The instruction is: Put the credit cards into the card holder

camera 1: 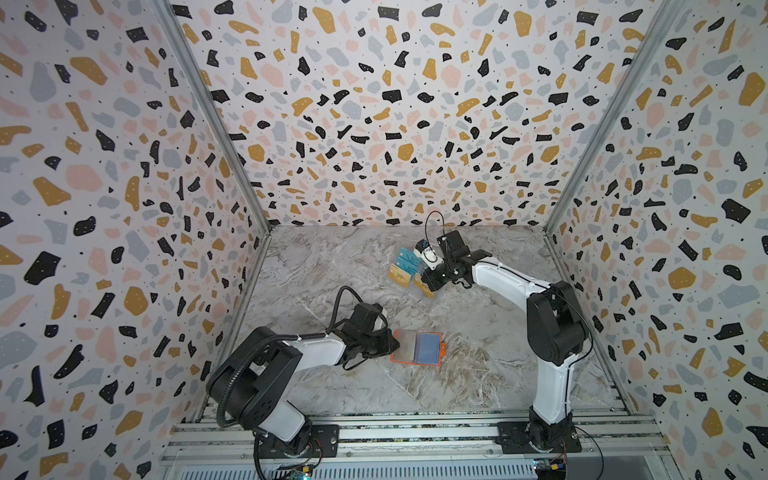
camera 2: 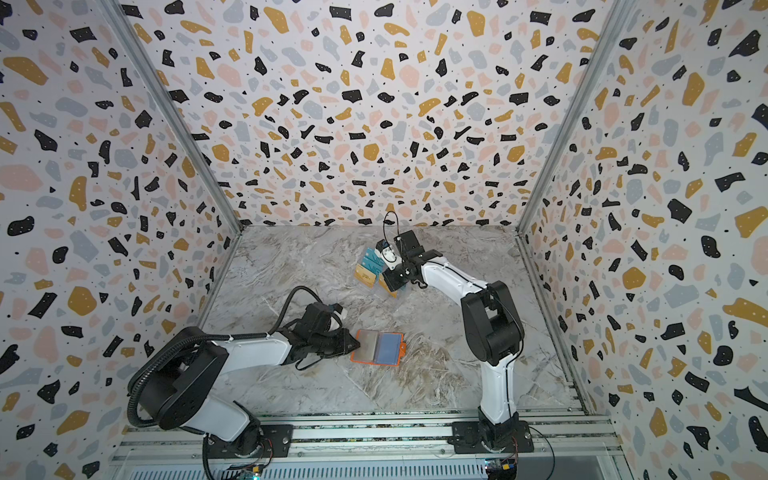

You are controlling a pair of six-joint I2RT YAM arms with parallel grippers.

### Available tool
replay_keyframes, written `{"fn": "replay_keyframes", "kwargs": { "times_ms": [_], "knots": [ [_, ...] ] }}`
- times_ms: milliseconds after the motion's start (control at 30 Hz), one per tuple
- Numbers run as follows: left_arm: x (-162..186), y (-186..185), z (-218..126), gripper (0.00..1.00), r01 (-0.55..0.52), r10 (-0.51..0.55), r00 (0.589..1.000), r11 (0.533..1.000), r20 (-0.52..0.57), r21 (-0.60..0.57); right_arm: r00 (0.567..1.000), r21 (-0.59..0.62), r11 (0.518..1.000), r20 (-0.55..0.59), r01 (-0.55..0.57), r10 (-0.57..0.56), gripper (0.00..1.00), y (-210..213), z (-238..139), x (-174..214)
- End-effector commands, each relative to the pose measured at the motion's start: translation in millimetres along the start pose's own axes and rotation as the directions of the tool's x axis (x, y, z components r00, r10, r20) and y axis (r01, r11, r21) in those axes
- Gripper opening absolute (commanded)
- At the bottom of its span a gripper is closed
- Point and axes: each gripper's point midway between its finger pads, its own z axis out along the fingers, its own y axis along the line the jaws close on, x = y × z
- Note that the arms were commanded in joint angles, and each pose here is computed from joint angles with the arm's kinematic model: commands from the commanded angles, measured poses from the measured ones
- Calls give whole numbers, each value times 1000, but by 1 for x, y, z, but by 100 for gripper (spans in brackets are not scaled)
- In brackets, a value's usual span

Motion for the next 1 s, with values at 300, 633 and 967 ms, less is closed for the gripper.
{"fn": "replay_keyframes", "kwargs": {
  "times_ms": [300,633,967],
  "knots": [
    [24,30,-4,17,106,-109,994,989,-21,-100,936,-449,870,170,-206,309,0,91,-94,-12],
    [28,30,-1,17,105,-109,993,989,-35,-108,842,-588,654,-92,-477,532,0,155,-80,90],
    [30,31,-1,16,103,-108,993,988,-45,-115,762,-542,580,-193,-608,618,0,154,-69,140]
  ]
}}
